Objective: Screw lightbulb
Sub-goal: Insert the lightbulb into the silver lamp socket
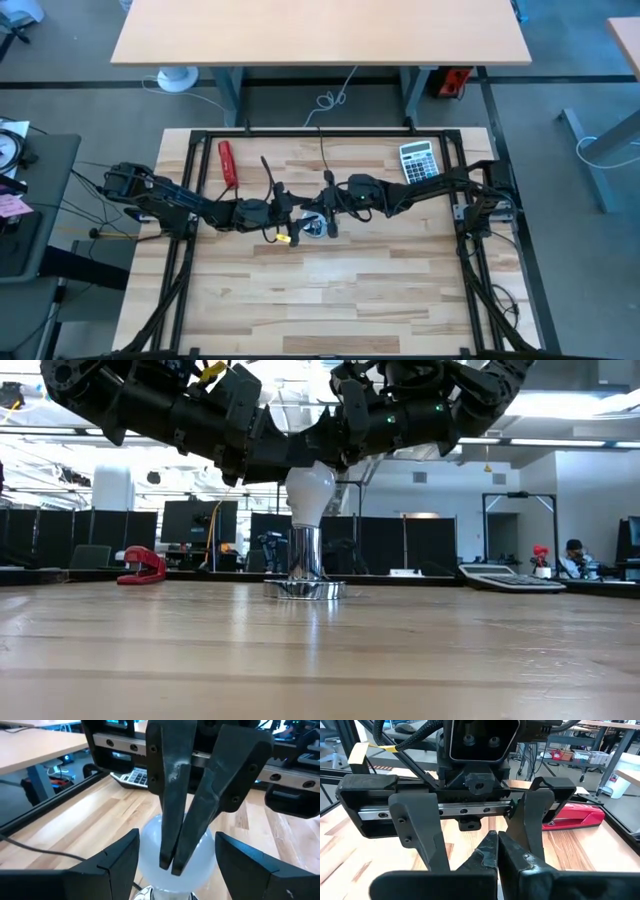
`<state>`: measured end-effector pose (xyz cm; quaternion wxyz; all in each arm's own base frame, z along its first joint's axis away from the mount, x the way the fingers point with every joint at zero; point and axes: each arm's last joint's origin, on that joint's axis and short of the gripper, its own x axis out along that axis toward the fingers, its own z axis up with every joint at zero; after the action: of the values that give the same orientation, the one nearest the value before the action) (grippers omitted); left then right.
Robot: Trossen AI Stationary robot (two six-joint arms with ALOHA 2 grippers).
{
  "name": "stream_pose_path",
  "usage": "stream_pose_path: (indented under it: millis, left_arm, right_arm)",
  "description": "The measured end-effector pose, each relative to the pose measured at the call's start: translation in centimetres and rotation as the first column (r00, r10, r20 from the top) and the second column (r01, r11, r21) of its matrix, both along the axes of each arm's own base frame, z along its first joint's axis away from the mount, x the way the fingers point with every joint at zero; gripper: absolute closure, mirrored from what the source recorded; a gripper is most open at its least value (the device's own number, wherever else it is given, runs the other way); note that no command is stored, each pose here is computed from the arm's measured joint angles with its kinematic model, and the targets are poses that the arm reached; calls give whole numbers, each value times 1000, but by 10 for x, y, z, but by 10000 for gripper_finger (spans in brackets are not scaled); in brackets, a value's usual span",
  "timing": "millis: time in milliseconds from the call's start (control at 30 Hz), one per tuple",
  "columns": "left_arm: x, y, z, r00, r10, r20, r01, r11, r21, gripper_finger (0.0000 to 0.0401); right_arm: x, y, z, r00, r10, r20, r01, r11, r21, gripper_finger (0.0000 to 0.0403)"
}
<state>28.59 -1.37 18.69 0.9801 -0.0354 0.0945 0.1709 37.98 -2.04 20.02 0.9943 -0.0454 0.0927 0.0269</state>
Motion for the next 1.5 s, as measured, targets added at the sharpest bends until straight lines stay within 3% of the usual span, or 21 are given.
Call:
stream_pose_path:
  millis: [233, 433, 633, 733, 867, 1000, 1100, 1233, 1333, 1500]
  left_arm:
    - [-1, 0, -5, 999, 8, -41, -8, 1000, -11, 161]
    - [-3, 2, -11, 995, 40, -90, -42, 999, -23, 161]
    - [-6, 3, -16, 991, 60, -116, -65, 997, -41, 161]
    - [-6, 3, -17, 990, 59, -125, -65, 997, -42, 161]
    - [-9, -2, -15, 989, 12, -146, -18, 999, -35, 161]
    - [-14, -3, -6, 990, 0, -138, -4, 999, -34, 161]
    - [-18, -2, 0, 990, -1, -142, -3, 1000, -24, 161]
    - [-19, -2, 6, 992, -9, -127, 9, 1000, 3, 161]
    - [-18, -1, 9, 995, -10, -103, 14, 999, 36, 161]
    - [-17, 0, 12, 997, -13, -82, 18, 998, 56, 161]
  right_arm:
    - [-1, 5, 8, 999, 43, 31, -43, 999, 8, 389]
    - [-23, 20, 54, 991, 94, 95, -96, 995, 18, 383]
    - [-72, 16, 90, 997, -51, -65, 51, 999, -8, 390]
    - [-97, 17, 85, 997, 9, -82, -6, 1000, 26, 392]
    - [-126, 17, 74, 998, 43, 52, -47, 996, 77, 388]
    - [-148, 4, 36, 991, -13, 130, -10, 985, 171, 378]
    - [-157, 0, 8, 983, 40, 176, -82, 968, 236, 376]
    - [-156, 2, -11, 970, 93, 224, -157, 944, 290, 375]
    - [-148, 2, -9, 955, 104, 278, -181, 946, 268, 374]
    - [-131, -8, -14, 970, 61, 237, -132, 945, 300, 378]
